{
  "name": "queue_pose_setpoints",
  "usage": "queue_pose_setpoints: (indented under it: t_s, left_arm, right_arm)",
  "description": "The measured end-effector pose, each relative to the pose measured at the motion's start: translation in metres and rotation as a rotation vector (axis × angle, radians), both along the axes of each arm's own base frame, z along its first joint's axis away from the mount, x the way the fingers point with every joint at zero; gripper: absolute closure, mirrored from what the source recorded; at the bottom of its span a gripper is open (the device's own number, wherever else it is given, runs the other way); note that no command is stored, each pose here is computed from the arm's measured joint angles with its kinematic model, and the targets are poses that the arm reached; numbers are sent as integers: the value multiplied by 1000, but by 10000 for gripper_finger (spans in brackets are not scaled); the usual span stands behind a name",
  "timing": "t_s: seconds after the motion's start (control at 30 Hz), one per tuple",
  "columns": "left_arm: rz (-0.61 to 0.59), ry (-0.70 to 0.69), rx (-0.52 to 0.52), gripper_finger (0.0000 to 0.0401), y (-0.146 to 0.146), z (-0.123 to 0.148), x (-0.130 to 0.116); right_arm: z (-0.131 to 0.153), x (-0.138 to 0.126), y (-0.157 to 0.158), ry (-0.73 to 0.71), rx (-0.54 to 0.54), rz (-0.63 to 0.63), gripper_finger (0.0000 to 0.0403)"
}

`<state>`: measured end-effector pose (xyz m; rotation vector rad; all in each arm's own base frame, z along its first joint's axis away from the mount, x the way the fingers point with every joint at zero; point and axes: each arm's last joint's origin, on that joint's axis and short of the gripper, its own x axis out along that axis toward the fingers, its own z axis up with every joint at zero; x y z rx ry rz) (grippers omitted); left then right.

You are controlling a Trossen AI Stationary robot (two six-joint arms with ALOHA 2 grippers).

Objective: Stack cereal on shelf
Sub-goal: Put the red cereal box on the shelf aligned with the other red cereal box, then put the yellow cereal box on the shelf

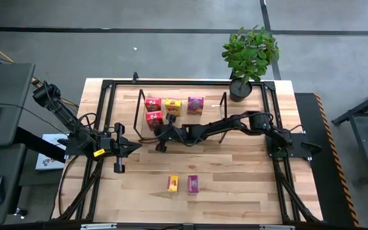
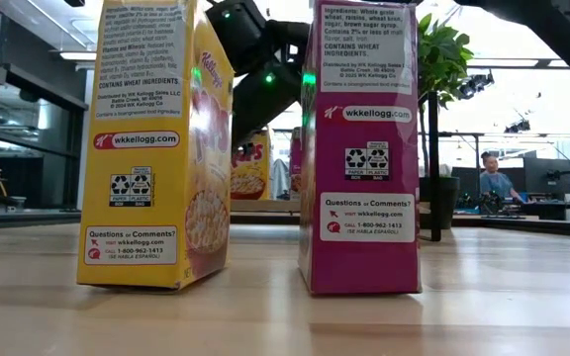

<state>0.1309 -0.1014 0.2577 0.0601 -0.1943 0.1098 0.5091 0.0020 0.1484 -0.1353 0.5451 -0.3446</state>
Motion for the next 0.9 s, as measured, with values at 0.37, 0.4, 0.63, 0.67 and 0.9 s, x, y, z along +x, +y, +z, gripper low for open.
queue_pose_setpoints:
  t_s: [0.37,0.4,0.63,0.67,0.9]
  left_arm:
    - [3,0,0,400,0,0,0]
    - [4,0,0,400,1,0,1]
    - [8,5,3,400,1,-1,1]
    - [7,4,-2,401,1,-1,1]
    - [5,14,-3,401,1,-2,1]
  right_arm:
    - [6,4,-19,-81,36,13,403]
    - [6,4,-19,-83,44,24,403]
    - [8,2,-4,-12,58,216,403]
    - [10,-1,1,23,54,251,403]
    - [17,-27,18,322,30,321,403]
